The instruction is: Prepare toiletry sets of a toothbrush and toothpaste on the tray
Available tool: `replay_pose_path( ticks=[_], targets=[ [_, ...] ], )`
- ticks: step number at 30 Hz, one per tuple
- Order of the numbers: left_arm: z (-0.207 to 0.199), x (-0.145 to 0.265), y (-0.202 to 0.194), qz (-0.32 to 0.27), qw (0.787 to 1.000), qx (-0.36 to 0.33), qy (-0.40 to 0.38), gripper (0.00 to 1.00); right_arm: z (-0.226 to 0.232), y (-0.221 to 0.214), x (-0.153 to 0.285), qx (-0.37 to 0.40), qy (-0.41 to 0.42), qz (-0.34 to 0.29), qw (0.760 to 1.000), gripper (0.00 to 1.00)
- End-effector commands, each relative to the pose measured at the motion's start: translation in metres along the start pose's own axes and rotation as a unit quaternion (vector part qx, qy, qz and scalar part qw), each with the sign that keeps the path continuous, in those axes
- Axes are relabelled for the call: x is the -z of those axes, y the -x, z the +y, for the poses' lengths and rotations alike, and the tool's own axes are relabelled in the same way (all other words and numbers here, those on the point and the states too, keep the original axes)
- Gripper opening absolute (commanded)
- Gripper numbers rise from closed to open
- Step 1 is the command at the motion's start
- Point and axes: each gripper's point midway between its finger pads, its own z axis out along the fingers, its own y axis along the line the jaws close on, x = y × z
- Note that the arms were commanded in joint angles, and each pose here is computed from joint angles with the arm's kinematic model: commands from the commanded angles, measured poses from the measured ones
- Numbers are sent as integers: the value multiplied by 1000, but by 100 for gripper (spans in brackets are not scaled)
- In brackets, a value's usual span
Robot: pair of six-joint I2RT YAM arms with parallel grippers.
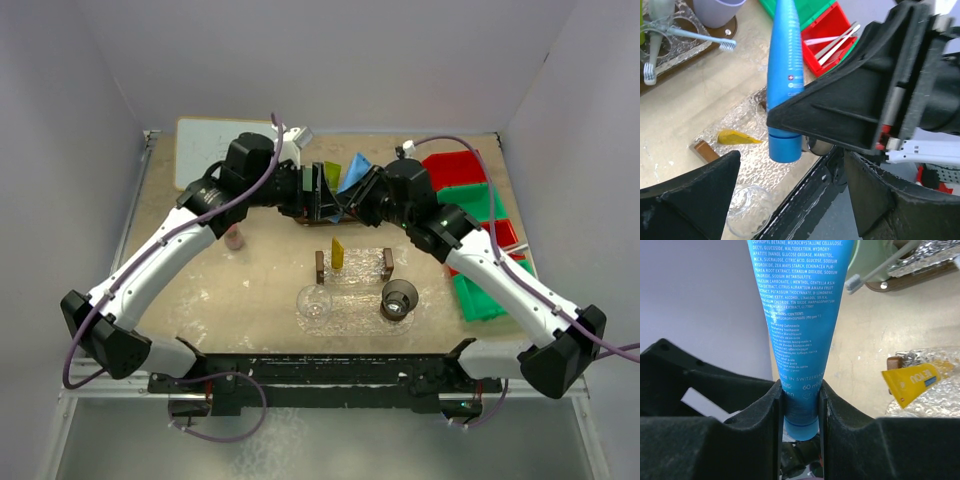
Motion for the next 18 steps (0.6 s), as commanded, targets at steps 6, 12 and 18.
replay_pose_path(
  ticks=[6, 12, 18],
  targets=[
    [-6, 20, 13, -60, 997, -47, 1, 86, 45, 19, 27, -24, 68, -36, 997, 31],
    [-4, 4, 16, -42, 998, -45, -2, 74, 53, 13, 27, -25, 86, -18, 996, 31],
    [-5, -3, 18, -38, 998, -50, -10, 63, 58, 10, 29, -31, 94, -6, 995, 31]
  ],
)
